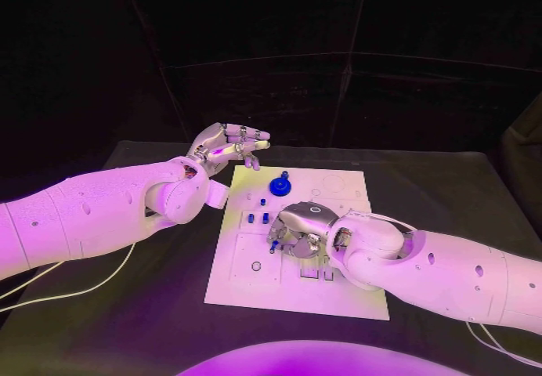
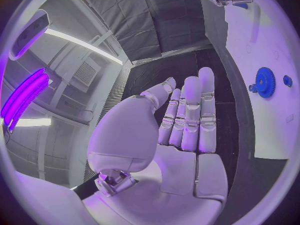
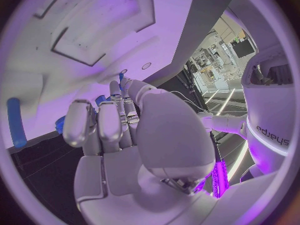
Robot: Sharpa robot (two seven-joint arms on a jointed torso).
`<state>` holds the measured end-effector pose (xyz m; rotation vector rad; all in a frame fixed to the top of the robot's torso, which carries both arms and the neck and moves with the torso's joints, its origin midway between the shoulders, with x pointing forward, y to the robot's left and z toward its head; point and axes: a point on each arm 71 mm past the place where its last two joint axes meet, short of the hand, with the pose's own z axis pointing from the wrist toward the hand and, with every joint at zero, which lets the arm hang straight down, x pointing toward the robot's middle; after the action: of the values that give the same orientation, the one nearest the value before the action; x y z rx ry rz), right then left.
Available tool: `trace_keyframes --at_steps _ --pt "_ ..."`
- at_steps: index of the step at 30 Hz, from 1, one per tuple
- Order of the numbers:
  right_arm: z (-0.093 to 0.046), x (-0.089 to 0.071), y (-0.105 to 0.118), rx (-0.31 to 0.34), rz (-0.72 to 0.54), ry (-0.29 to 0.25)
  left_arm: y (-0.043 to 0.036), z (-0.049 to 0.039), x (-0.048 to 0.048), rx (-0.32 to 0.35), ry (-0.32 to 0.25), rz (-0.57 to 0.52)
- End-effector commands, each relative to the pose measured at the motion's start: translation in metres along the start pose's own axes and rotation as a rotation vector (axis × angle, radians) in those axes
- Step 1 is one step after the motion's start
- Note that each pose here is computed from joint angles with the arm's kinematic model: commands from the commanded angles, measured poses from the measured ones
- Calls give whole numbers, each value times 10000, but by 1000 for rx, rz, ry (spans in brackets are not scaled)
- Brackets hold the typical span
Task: Assemble the parts on the task board
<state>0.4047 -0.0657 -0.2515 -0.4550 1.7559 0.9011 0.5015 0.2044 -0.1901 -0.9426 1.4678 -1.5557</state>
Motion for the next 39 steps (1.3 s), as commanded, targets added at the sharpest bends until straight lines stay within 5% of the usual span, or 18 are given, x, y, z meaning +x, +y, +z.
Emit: trace_keyframes --at_steps 1,27,39 --pt "5 11 19 -16 -14 13 -4 7 10 -6 12 -10" --pt "22 43 42 -14 -69 45 9 14 -18 -18 8 -8" --pt "51 28 78 -55 -112 13 22 18 -18 -34 17 -12"
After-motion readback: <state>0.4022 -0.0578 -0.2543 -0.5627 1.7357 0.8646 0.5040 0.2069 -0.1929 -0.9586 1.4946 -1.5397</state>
